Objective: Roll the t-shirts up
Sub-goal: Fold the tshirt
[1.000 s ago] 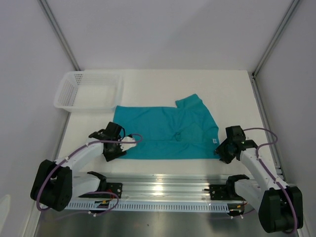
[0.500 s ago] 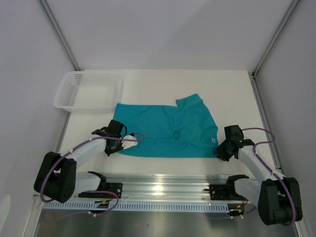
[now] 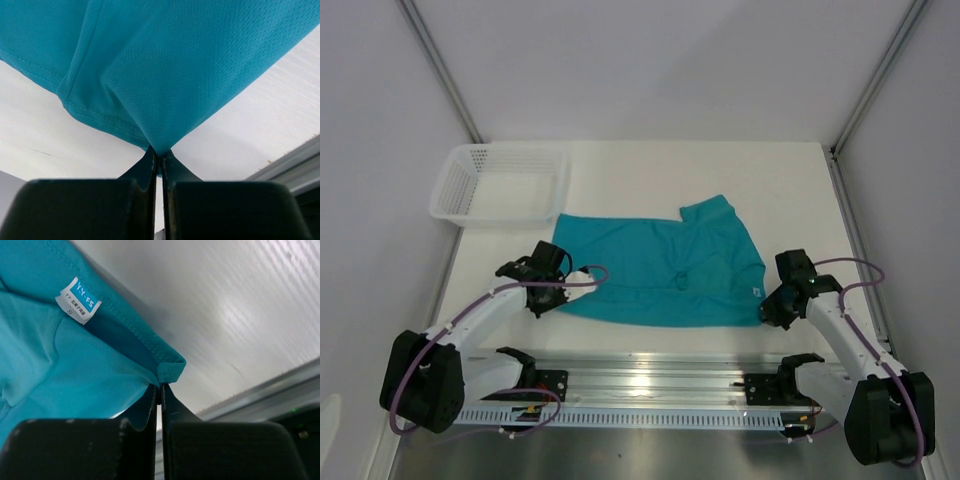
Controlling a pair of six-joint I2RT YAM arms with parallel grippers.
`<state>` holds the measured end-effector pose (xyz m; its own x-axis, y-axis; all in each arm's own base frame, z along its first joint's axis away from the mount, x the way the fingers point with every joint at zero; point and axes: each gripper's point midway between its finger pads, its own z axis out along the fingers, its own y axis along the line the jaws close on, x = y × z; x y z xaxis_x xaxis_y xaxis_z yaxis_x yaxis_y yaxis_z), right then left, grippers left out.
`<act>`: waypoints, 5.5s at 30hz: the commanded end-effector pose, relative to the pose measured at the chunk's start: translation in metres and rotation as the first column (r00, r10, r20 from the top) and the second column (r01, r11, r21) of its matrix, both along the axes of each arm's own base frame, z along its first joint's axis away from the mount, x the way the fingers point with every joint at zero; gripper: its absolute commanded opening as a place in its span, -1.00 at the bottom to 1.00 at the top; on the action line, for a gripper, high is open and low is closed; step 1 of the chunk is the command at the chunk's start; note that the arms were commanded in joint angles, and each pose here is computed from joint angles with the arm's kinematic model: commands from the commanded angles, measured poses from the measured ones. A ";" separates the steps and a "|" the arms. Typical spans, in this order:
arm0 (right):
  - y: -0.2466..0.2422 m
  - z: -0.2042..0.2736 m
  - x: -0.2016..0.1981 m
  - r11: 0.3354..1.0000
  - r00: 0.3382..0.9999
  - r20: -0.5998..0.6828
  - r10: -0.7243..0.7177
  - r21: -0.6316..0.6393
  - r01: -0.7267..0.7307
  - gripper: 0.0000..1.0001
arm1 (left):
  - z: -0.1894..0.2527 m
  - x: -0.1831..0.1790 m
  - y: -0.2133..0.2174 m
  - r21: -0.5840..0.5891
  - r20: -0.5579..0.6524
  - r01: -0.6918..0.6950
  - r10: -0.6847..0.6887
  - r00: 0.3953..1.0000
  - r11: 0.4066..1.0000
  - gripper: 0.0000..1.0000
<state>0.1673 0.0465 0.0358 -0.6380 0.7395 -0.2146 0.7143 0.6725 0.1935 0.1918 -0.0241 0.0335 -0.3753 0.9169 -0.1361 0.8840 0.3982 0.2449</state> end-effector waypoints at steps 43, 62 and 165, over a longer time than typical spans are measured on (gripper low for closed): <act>-0.012 0.110 -0.007 0.981 0.994 0.061 -0.091 -0.168 0.100 0.25 | 0.044 -0.061 -0.016 -0.158 -0.182 -0.032 0.003 0.983 0.987 0.17; 0.069 0.074 0.282 0.894 0.810 0.378 0.448 -0.168 -0.416 -0.03 | 0.085 0.190 -0.011 -0.311 0.275 -0.437 0.520 0.809 0.844 0.22; 0.061 0.100 0.078 0.830 0.653 0.555 0.515 -0.133 -0.541 -1.00 | 0.038 0.117 -0.008 -0.335 0.171 -0.100 0.164 0.971 0.937 -0.99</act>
